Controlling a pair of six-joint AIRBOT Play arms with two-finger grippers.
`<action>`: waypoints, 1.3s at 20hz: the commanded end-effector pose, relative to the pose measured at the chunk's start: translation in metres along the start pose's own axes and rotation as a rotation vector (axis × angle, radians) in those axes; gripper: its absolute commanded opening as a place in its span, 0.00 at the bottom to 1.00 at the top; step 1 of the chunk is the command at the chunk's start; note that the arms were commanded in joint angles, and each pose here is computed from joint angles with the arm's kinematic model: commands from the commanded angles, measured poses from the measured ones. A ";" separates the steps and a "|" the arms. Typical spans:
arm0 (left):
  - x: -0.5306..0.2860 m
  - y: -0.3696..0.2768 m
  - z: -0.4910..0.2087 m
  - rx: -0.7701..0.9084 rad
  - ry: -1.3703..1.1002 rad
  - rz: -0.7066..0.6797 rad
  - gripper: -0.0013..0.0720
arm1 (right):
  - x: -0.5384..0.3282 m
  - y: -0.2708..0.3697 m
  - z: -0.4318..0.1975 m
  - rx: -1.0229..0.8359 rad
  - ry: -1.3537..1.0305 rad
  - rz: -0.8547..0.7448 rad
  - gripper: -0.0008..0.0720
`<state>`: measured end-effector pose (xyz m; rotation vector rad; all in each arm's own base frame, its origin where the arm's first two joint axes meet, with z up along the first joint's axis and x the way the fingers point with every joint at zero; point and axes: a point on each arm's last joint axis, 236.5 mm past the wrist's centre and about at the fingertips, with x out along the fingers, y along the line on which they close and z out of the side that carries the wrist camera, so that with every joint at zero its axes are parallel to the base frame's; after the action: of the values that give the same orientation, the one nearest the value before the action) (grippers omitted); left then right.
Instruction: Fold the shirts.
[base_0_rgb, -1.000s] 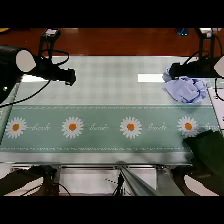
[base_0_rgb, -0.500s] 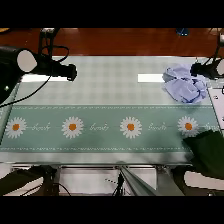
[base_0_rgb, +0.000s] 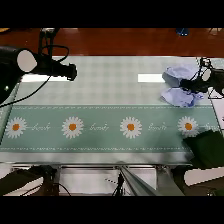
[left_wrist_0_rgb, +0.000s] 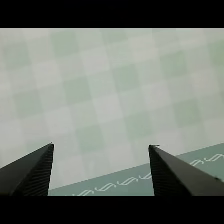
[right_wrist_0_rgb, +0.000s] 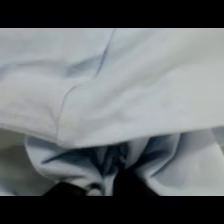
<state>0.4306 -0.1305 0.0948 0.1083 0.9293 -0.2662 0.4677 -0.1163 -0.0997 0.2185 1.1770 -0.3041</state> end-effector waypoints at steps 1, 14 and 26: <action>0.000 -0.003 -0.001 -0.007 0.002 -0.012 0.99 | -0.003 0.010 -0.008 -0.006 0.032 0.031 0.06; -0.146 -0.014 0.064 -0.001 -0.121 -0.051 0.99 | -0.464 0.109 0.053 -0.253 -0.951 0.419 0.06; -0.151 -0.040 -0.004 0.000 0.079 -0.161 0.99 | -0.375 0.283 -0.149 -0.866 -0.317 0.615 0.06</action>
<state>0.3409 -0.1416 0.2450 0.0310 0.9176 -0.4082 0.3100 0.2243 0.2611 -0.0122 0.6098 0.6847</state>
